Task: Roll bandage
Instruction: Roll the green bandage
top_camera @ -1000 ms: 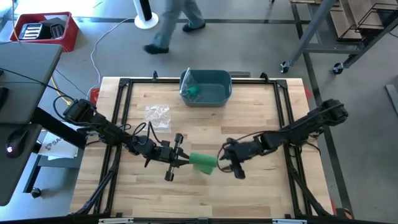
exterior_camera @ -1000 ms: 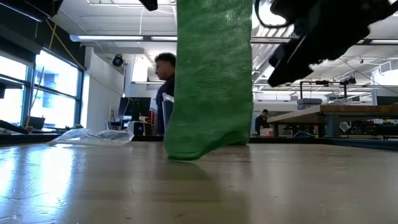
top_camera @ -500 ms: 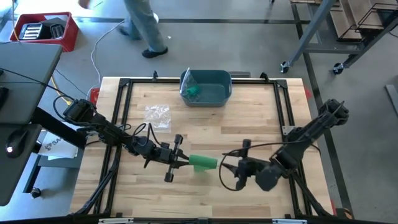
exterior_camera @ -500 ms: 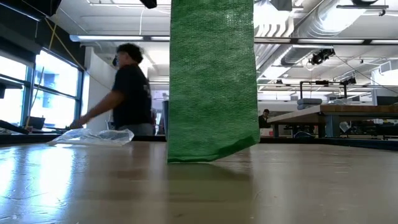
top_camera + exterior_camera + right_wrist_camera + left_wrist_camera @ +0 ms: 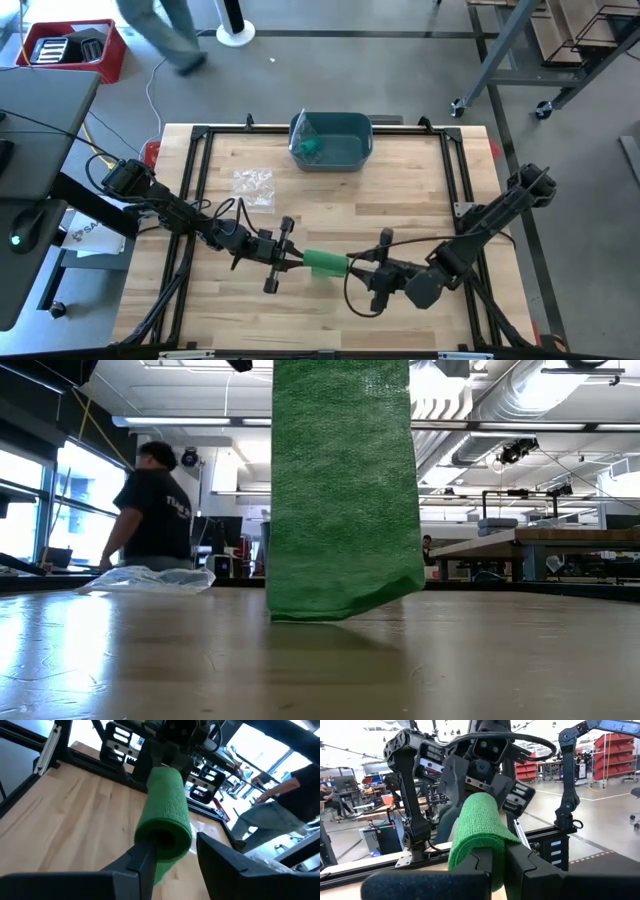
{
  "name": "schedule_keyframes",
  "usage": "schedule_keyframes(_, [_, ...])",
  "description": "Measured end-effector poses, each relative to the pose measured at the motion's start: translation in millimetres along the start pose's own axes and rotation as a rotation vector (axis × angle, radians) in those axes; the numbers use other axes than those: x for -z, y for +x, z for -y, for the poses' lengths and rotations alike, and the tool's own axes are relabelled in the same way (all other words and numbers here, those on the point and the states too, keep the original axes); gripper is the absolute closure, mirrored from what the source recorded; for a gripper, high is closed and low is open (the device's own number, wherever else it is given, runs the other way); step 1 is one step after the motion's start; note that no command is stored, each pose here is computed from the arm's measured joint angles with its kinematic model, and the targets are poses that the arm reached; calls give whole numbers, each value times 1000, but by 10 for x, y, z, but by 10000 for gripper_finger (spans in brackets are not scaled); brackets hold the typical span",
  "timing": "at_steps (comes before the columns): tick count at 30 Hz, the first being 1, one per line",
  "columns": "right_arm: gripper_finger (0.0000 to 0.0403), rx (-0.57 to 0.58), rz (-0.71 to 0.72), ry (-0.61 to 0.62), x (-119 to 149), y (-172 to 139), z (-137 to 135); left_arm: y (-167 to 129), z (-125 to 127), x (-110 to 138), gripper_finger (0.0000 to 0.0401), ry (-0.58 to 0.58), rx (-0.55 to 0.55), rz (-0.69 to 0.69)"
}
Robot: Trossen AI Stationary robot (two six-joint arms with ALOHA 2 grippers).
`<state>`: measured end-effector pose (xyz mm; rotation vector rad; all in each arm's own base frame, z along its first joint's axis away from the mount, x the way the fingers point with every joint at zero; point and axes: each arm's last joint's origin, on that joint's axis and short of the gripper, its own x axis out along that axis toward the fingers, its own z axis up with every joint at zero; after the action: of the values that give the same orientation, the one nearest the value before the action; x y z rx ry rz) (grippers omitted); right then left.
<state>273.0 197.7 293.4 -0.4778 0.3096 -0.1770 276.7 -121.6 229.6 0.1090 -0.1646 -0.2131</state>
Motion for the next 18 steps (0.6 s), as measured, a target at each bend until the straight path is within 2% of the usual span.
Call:
schedule_keyframes(6, [274,25,-2,-11,-2,27,36,0,7,-4,391,-22,32,7])
schedule_keyframes(12, [283,-28,18,-66,-10,125,106,0,7,-3,390,-72,40,6])
schedule_keyframes(15, [310,-22,13,-87,-2,155,134,1,1,-2,378,-100,32,5])
schedule_keyframes(18, [360,-19,11,-86,-1,162,142,8,-34,7,356,-140,24,-1])
